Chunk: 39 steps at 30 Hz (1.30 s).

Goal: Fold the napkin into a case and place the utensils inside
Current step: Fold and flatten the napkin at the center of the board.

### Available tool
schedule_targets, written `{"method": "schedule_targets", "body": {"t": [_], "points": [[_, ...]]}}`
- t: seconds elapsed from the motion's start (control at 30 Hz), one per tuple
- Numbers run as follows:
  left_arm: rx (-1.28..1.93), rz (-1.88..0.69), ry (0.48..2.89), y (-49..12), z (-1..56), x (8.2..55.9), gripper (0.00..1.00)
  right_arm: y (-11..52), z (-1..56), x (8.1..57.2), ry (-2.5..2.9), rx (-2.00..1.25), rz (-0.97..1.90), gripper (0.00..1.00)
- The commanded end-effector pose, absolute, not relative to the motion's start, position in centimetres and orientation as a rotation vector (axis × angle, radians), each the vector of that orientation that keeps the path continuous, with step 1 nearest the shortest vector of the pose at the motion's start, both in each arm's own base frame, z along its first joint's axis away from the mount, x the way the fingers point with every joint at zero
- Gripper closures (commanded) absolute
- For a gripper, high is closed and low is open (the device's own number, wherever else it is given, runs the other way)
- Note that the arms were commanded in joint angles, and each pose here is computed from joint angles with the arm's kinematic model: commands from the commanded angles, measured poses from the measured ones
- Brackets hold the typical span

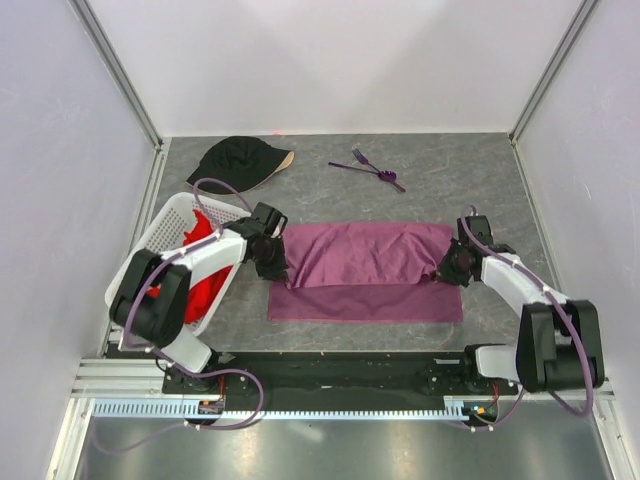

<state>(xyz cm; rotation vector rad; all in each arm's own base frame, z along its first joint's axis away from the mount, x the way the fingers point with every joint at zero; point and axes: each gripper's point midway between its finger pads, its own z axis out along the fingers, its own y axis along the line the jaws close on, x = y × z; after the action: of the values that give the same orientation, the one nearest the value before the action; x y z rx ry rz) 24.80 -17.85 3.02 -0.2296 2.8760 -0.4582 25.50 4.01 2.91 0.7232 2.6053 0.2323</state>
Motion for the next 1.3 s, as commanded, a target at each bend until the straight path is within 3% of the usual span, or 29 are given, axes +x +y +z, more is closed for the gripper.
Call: {"method": "schedule_targets", "body": {"t": [0.0,0.3,0.43,0.6,0.9,1.27], "points": [[-0.304,-0.319,2.852,-17.4,1.4,27.6,0.98,2.3,1.9,27.8,2.56,0.722,0.109,1.0],[-0.343,-0.287,2.841,-18.0,2.2,31.6,0.98,1.8,-0.1,31.4,2.609,0.686,0.042,1.0],[-0.305,-0.316,2.74,-18.2,6.3,33.6,0.98,1.2,3.9,34.2,2.54,0.625,0.015,1.0],[-0.246,-0.384,2.621,-18.5,12.4,34.3,0.98,0.6,9.8,34.5,2.474,0.595,-0.002,1.0],[-0.194,-0.562,2.566,-17.9,17.0,28.4,0.98,0.3,14.0,29.5,2.446,0.613,-0.002,1.0],[-0.206,-0.548,2.748,-16.9,10.2,21.9,0.98,-0.2,8.3,25.1,2.559,0.688,-0.076,1.0]]}}
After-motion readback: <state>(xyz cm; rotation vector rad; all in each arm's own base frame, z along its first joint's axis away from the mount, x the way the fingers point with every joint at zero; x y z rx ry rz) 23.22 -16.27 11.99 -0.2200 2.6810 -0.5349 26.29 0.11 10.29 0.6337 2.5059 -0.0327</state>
